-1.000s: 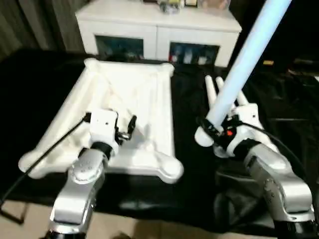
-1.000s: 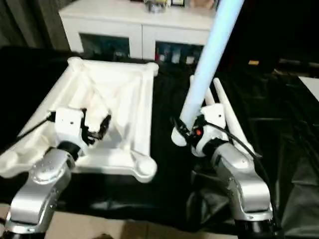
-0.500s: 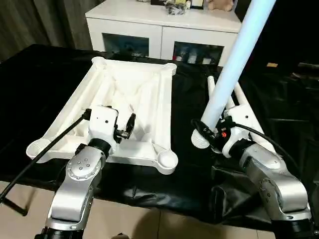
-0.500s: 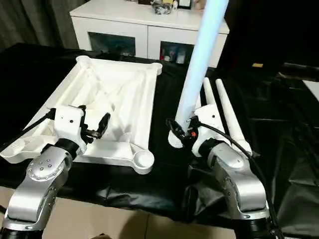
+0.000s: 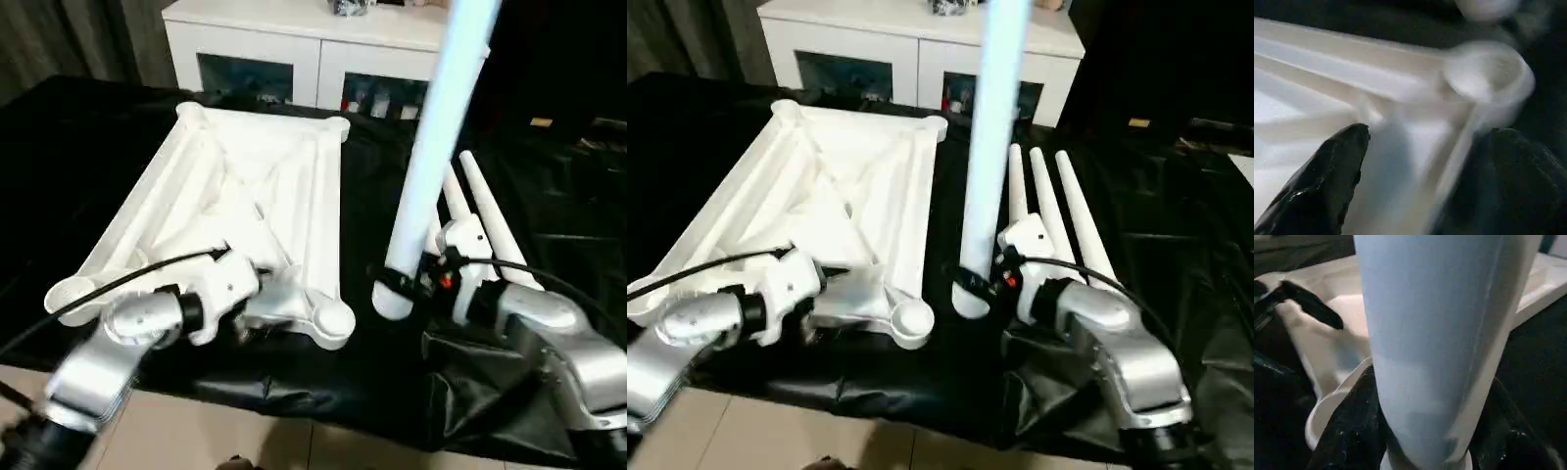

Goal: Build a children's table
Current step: Pick table leg

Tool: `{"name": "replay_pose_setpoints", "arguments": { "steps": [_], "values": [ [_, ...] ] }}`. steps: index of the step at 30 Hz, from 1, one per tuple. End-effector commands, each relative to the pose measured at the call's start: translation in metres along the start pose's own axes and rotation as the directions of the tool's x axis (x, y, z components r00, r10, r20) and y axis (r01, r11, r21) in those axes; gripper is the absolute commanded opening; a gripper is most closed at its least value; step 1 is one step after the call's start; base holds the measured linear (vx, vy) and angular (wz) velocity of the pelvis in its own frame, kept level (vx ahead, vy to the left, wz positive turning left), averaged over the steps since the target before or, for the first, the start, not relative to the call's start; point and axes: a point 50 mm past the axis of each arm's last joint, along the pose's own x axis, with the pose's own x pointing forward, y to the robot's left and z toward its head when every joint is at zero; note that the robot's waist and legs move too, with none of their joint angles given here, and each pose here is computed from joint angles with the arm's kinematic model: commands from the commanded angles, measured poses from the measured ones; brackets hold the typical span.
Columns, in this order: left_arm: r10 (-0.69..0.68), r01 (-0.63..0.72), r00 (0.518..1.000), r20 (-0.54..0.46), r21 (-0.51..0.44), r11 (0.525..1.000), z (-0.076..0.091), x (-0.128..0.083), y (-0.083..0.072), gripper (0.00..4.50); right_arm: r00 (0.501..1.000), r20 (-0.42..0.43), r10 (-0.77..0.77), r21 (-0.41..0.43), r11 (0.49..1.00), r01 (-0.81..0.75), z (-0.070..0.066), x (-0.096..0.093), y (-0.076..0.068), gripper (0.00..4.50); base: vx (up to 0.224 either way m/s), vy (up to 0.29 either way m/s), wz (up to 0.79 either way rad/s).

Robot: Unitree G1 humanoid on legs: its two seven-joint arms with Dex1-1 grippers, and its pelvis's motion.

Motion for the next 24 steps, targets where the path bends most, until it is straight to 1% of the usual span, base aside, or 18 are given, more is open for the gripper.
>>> {"name": "replay_pose_setpoints", "arguments": {
  "steps": [1,2,3,4,6,7,8,10,13,16,19,21,24],
  "values": [
    [-0.077,0.078,0.997,-0.016,0.062,0.995,0.0,0.006,0.002,4.41,1.0,0.007,0.029,-0.027,0.999,-0.029,0.006,-0.002,0.002,1.86,0.0,0.0,0.0],
    [-0.077,0.078,0.997,-0.016,0.062,0.995,0.0,0.006,0.002,4.25,1.0,0.007,0.029,-0.027,0.999,-0.029,0.006,-0.002,0.002,1.86,0.0,0.0,0.0],
    [-0.093,0.095,0.995,-0.023,0.082,0.992,-0.001,0.008,0.006,4.25,1.0,0.003,0.03,-0.03,0.999,-0.03,0.006,-0.003,0.002,1.86,0.0,0.0,0.0],
    [-0.115,0.117,0.993,-0.021,0.089,0.989,-0.001,0.012,0.01,4.06,0.999,0.002,0.033,-0.03,0.999,-0.032,0.006,-0.004,0.003,1.86,0.0,0.0,0.0],
    [-0.132,0.133,0.991,-0.012,0.093,0.987,0.0,0.014,0.012,4.03,0.999,0.0,0.033,-0.029,0.999,-0.033,0.006,-0.005,0.003,1.86,0.0,0.0,0.0],
    [-0.173,0.173,0.985,-0.005,0.085,0.981,0.001,0.018,0.015,3.93,0.999,-0.004,0.035,-0.03,0.999,-0.035,0.005,-0.006,0.005,1.86,0.0,0.0,0.0],
    [-0.173,0.173,0.985,-0.005,0.085,0.981,0.001,0.018,0.015,3.93,0.999,-0.004,0.035,-0.03,0.999,-0.035,0.005,-0.006,0.005,1.86,0.0,0.0,0.0],
    [-0.193,0.193,0.981,-0.002,0.084,0.978,0.002,0.021,0.017,3.67,0.999,-0.008,0.037,-0.03,0.999,-0.037,0.004,-0.007,0.007,1.86,0.0,0.0,0.0],
    [-0.259,0.26,0.966,-0.02,0.079,0.962,0.0,0.024,0.022,3.56,0.998,-0.024,0.059,-0.031,0.998,-0.06,0.003,-0.01,0.01,1.86,0.0,0.0,0.0],
    [-0.296,0.298,0.955,-0.036,0.074,0.952,-0.003,0.024,0.026,3.23,0.997,-0.031,0.069,-0.03,0.997,-0.07,0.002,-0.012,0.012,1.86,0.0,0.0,0.0],
    [-0.323,0.327,0.944,-0.07,0.061,0.943,-0.008,0.021,0.031,3.11,0.997,-0.035,0.073,-0.027,0.997,-0.074,0.002,-0.013,0.013,1.86,0.0,0.0,0.0],
    [-0.331,0.336,0.94,-0.088,0.051,0.94,-0.011,0.018,0.035,2.86,0.997,-0.036,0.07,-0.026,0.997,-0.071,0.002,-0.014,0.014,1.86,0.0,0.0,0.0],
    [-0.338,0.343,0.936,-0.094,0.043,0.938,-0.012,0.017,0.036,2.75,0.997,-0.037,0.069,-0.026,0.997,-0.07,0.002,-0.015,0.014,1.86,0.0,0.0,0.0]
  ]
}}
